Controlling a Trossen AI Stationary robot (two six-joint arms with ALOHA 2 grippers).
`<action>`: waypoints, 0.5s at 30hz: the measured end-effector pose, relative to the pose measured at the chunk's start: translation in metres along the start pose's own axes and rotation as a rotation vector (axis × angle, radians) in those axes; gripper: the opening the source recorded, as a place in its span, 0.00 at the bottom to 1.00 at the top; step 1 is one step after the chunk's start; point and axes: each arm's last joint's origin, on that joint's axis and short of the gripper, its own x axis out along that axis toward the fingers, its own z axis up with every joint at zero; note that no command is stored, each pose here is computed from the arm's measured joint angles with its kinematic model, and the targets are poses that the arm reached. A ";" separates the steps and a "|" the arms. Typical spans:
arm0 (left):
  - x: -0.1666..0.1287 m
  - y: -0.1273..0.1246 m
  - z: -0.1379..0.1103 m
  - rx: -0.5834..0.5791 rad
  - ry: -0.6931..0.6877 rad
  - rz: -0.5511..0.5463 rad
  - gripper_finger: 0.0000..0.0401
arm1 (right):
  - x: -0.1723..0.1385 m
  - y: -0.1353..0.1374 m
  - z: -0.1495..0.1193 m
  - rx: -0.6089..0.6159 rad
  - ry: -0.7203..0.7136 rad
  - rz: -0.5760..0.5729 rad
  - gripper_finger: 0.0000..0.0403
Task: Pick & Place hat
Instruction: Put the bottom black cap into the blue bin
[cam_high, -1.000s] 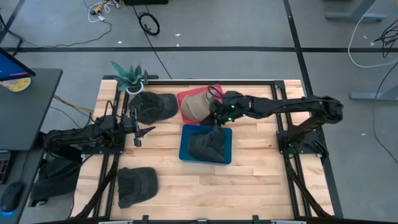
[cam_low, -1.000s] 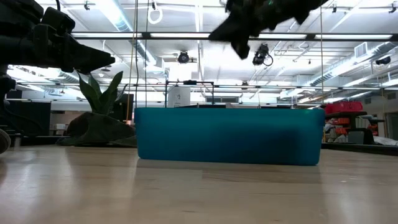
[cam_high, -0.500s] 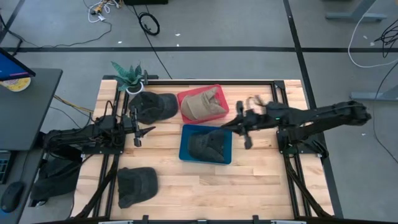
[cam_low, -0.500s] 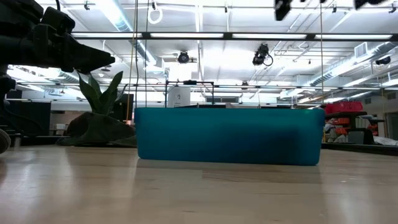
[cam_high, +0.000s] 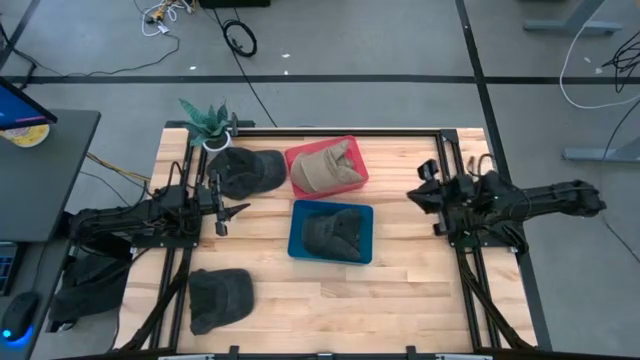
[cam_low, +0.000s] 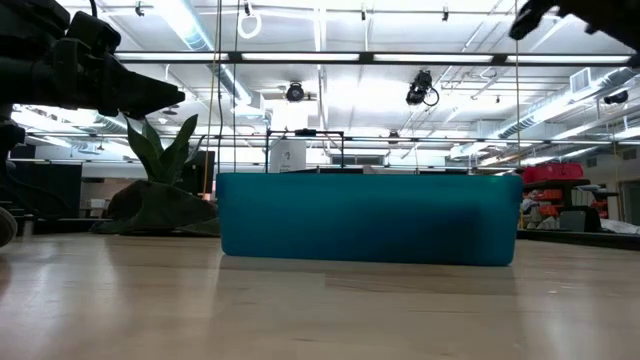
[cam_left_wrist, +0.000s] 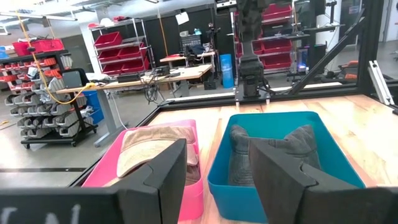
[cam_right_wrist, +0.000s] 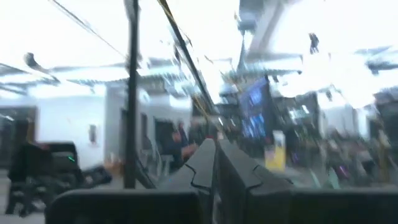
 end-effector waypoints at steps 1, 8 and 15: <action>0.000 0.000 0.000 0.000 0.000 0.000 0.44 | -0.005 0.001 0.000 -0.006 -0.030 0.018 0.06; 0.000 0.000 0.000 0.000 0.000 0.000 0.44 | -0.033 0.005 -0.003 -0.028 -0.169 0.036 0.06; 0.000 0.000 0.000 0.000 0.000 0.000 0.44 | -0.046 0.006 0.003 -0.055 -0.183 0.028 0.06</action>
